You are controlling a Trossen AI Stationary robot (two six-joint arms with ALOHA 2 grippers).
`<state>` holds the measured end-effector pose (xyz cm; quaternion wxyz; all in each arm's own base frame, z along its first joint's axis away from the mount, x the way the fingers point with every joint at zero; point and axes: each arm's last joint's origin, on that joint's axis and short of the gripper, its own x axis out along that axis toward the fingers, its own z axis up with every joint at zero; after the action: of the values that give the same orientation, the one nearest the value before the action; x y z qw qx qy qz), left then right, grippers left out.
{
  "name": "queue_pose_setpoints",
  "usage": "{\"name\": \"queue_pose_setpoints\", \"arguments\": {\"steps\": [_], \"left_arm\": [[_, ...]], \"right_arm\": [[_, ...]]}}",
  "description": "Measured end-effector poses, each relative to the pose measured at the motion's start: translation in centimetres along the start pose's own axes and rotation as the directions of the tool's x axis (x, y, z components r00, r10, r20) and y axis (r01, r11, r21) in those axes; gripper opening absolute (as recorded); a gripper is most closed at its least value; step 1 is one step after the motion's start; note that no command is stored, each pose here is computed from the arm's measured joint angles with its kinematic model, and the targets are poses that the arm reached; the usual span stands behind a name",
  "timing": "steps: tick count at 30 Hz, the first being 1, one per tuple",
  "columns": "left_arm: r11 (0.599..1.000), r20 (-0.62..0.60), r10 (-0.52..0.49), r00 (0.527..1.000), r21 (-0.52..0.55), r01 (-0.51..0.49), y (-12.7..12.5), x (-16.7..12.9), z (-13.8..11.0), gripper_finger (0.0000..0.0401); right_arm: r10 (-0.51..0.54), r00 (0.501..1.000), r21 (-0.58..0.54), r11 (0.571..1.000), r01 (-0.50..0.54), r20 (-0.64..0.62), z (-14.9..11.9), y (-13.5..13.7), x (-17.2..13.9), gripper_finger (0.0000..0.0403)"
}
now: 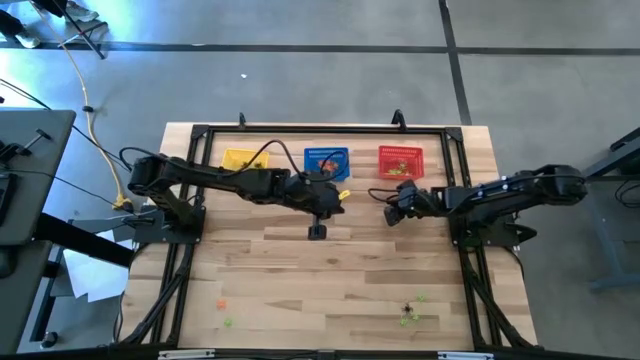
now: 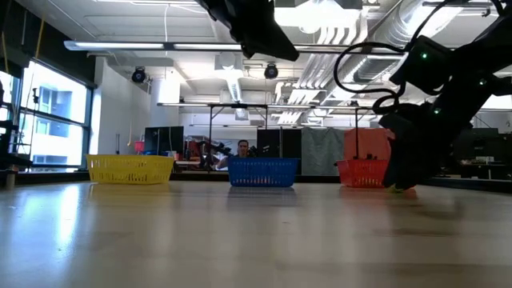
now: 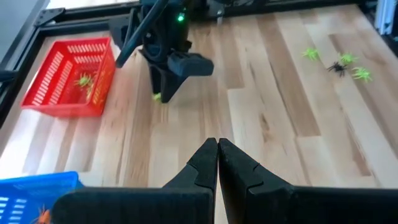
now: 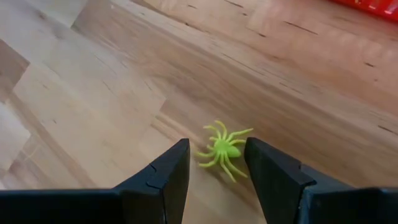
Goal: Sort Halloween decoration
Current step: Put the green spider toy into the red basket
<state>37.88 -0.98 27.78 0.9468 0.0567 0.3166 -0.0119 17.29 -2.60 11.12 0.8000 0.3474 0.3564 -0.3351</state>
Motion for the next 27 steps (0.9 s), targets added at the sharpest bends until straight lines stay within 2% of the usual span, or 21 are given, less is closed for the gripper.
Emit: {"name": "queue_pose_setpoints", "arguments": {"steps": [6,9,11,15,16,22,27], "left_arm": [[1.0,-0.015,0.004,1.0,0.001,-0.004,0.0,0.0,-0.1,0.0],[1.0,-0.014,0.004,1.0,0.002,-0.004,0.0,0.0,-0.1,0.0],[1.0,-0.015,0.005,1.0,0.001,-0.005,0.0,0.0,-0.1,0.0],[1.0,-0.018,0.025,1.0,0.002,-0.025,0.0,0.0,-0.2,0.0],[1.0,-0.018,0.031,0.999,0.002,-0.031,0.1,0.0,-0.2,0.0],[0.997,-0.049,0.075,0.996,0.005,-0.075,0.2,-0.5,-0.3,0.0],[0.994,-0.059,0.108,0.992,-0.006,-0.109,0.3,-2.9,0.0,0.0]], "right_arm": [[-0.036,0.999,-0.004,0.999,0.036,-0.005,-0.2,0.0,1.1,0.016],[-0.049,0.999,-0.003,0.999,0.049,-0.002,-0.3,0.0,1.2,0.0146],[-0.055,0.998,-0.003,0.998,0.055,-0.004,-0.3,-0.1,1.2,0.012],[-0.07,0.997,0.003,0.998,0.07,-0.009,-0.4,-0.3,1.2,0.0028],[-0.071,0.997,0.004,0.997,0.071,-0.008,-0.4,-0.3,1.2,0.0015],[-0.041,0.999,0.017,0.999,0.042,-0.029,-0.1,0.1,0.8,0.0005],[0.031,0.996,-0.075,0.997,-0.037,-0.08,1.8,2.2,-1.2,0.0003]]}}
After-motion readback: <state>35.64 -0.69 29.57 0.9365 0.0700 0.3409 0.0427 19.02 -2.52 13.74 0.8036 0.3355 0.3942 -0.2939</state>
